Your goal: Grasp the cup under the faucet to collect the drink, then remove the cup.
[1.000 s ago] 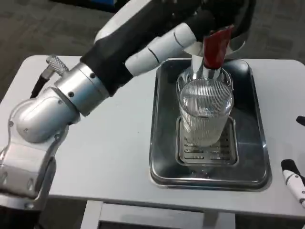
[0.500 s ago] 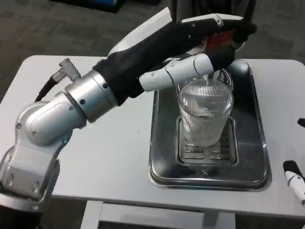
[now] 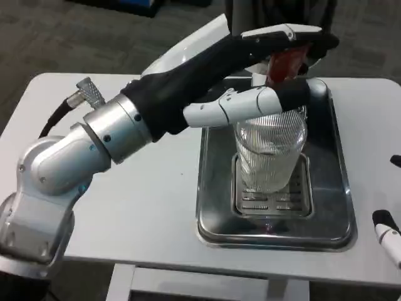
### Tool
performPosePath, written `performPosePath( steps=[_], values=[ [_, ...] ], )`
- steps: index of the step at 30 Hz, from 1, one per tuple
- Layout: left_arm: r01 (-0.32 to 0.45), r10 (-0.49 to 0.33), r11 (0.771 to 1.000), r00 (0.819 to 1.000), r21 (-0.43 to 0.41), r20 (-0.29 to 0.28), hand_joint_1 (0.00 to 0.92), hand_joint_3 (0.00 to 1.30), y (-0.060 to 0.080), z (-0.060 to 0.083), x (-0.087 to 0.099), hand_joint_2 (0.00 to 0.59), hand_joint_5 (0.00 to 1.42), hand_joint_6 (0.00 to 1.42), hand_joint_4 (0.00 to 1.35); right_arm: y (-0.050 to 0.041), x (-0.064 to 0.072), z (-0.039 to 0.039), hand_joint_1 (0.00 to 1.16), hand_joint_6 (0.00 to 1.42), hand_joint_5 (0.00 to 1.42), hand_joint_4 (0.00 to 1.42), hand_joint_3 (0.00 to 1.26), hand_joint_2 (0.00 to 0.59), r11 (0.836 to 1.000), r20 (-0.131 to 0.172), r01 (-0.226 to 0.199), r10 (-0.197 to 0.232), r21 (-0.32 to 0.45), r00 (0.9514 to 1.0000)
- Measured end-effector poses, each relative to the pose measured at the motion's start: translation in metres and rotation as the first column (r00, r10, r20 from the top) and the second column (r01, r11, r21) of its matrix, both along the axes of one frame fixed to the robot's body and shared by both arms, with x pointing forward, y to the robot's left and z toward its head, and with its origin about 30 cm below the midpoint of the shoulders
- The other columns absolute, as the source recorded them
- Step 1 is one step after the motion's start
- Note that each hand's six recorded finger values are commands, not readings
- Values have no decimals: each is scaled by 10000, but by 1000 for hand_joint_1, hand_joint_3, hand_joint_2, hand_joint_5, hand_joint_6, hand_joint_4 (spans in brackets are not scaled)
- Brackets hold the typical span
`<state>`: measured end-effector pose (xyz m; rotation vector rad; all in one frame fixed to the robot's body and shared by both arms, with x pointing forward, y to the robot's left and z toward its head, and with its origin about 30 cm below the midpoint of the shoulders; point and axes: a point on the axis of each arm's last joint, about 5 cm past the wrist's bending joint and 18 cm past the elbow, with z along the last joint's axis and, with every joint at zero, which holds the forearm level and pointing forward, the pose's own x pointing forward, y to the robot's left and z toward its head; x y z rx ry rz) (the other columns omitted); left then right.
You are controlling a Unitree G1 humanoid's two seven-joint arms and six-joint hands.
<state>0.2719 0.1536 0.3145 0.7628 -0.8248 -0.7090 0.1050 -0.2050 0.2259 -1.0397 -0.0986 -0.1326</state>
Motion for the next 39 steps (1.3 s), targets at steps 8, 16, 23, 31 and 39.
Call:
performPosePath(
  steps=[8,16,23,31,39],
  values=[
    [58,-60,9999,9999,133,127,0,246,6,-18,-5,68,277,229,186,-12,17,11,336,1,0,0,63,484,9998,-3,-75,75,174,10000],
    [103,-107,9998,9997,186,225,0,246,17,-27,5,68,272,228,177,-11,50,19,334,5,0,0,56,484,9992,19,-54,53,395,10000],
    [131,-141,9994,9994,315,313,0,246,39,-38,19,68,268,228,175,-11,95,6,332,25,0,0,55,484,9936,-39,-330,337,1084,9994],
    [201,-224,9987,9986,475,485,0,246,47,-37,39,70,266,226,174,-28,130,-24,325,31,0,0,45,470,9827,-54,-479,496,1788,9988],
    [253,-287,9980,9978,576,590,0,239,53,-42,46,69,266,224,174,-46,154,-59,314,57,0,0,15,459,9597,232,-773,737,2703,9970]
  ],
)
